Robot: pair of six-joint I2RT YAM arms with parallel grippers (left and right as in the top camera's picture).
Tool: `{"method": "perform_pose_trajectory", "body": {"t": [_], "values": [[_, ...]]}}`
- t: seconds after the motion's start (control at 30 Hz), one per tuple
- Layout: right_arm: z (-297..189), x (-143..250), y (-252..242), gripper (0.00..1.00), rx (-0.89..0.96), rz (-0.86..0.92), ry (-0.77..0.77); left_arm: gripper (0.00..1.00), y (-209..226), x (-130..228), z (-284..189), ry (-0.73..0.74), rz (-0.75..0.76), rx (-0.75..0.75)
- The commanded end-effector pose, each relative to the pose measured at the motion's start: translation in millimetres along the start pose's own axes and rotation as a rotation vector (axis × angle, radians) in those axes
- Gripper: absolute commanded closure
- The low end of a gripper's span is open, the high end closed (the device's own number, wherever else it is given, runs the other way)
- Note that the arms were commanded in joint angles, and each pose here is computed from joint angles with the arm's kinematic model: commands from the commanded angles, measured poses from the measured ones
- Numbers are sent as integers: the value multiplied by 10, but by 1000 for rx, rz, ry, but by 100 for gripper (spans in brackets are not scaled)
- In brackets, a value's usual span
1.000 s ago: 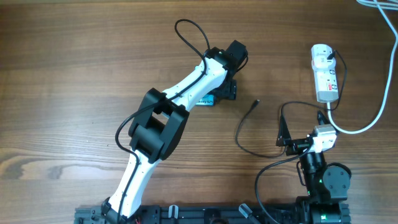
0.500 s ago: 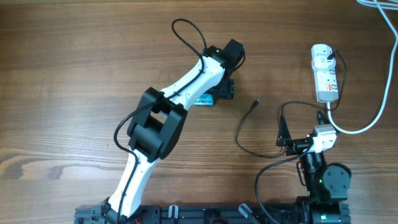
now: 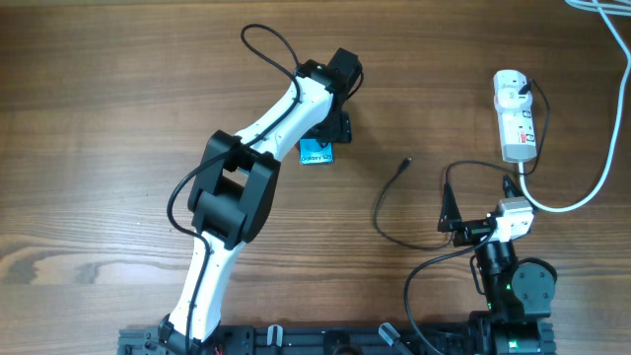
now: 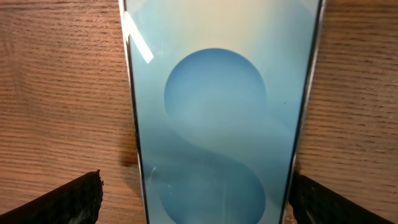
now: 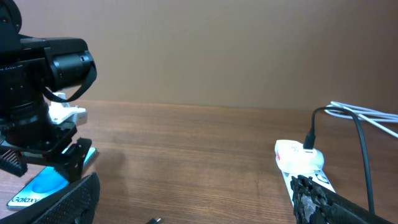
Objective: Plug charger to phone and switch on socket
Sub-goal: 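Close the left gripper on the phone's bottom end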
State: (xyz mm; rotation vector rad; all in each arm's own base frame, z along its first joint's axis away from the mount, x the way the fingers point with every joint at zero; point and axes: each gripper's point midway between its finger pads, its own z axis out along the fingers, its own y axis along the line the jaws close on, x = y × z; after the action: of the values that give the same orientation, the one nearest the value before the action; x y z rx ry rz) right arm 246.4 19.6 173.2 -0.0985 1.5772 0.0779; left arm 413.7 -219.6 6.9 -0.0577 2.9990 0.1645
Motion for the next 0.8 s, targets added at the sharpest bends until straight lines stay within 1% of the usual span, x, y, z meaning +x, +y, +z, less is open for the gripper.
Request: {"method": "perform_pose_trajectory", "body": {"t": [0.0, 0.17, 0.3, 0.77], "values": [[-5, -24, -14, 0, 10, -14, -12, 0, -49, -71, -144, -33, -22, 38], [-5, -24, -14, 0, 10, -13, -12, 0, 1, -143, -83, -31, -49, 54], [-5, -24, -14, 0, 10, -14, -12, 0, -51, -162, -35, 11, -79, 140], [-5, -25, -14, 0, 10, -14, -12, 0, -107, -183, -41, -3, -74, 155]]}}
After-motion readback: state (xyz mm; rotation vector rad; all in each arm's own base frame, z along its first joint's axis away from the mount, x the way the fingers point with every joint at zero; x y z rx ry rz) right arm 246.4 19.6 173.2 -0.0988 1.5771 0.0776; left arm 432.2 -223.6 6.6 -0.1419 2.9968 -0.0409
